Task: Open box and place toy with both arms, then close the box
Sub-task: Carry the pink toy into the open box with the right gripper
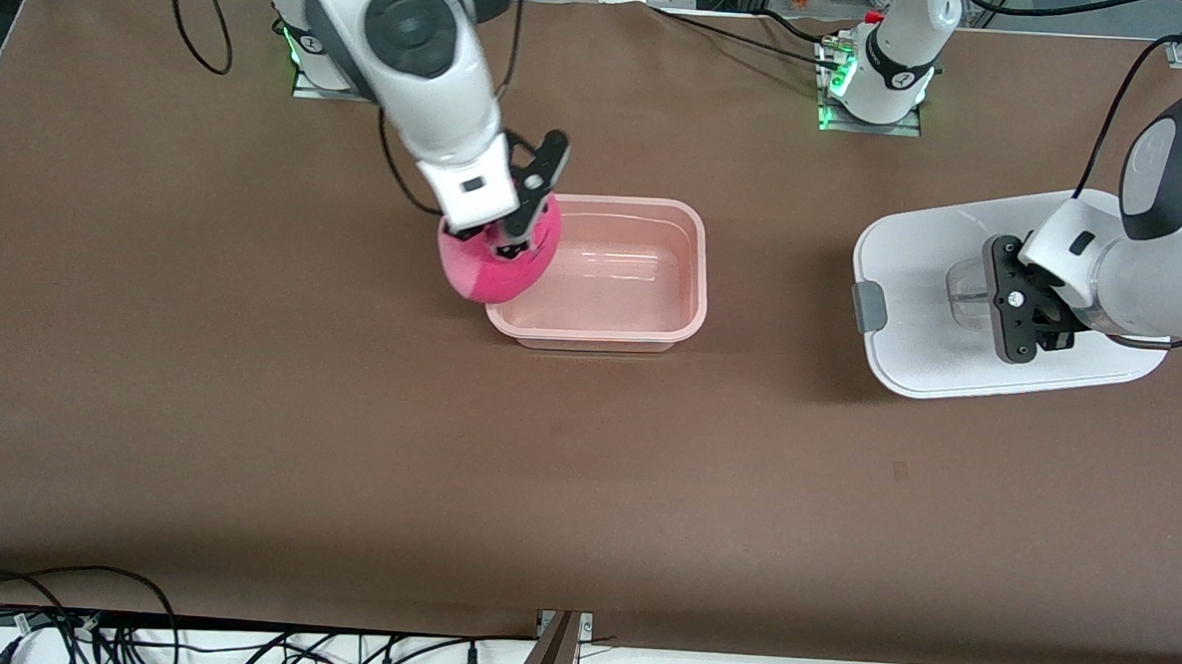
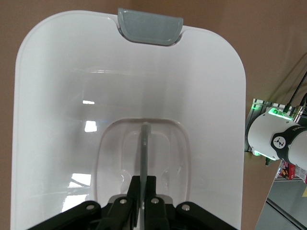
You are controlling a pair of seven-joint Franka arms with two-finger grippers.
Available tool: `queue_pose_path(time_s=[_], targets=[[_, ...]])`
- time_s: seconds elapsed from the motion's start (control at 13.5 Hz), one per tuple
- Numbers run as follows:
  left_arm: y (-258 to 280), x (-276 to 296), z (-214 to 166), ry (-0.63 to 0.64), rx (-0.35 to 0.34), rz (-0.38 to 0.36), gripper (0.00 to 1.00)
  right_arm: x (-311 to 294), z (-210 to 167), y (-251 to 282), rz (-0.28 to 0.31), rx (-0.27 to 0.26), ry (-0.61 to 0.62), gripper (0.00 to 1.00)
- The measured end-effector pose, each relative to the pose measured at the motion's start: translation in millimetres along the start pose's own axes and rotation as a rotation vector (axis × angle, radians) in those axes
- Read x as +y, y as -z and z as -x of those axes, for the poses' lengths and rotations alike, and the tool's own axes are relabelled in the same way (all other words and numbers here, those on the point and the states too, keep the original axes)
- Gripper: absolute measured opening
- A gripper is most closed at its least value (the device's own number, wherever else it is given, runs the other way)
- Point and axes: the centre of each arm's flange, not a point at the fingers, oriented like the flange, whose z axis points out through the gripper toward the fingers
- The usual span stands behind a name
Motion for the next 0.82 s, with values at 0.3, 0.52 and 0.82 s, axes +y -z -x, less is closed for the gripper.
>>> queue_pose_path(time_s=[0.3, 0.52, 0.82], targets=[[0.1, 0.0, 0.0, 0.000, 0.000, 0.000, 0.07, -41.0, -44.6, -36.4, 0.072, -0.036, 0.121, 0.07], [0.2, 0.0, 0.1, 0.000, 0.000, -0.001, 0.07, -44.1, -66.2, -78.8, 0.105, -0.062, 0.156, 0.07], [0.3, 0.1, 0.0, 0.000, 0.000, -0.001, 0.07, -46.4, -78.7, -115.2, 0.127, -0.099, 0.162, 0.07]])
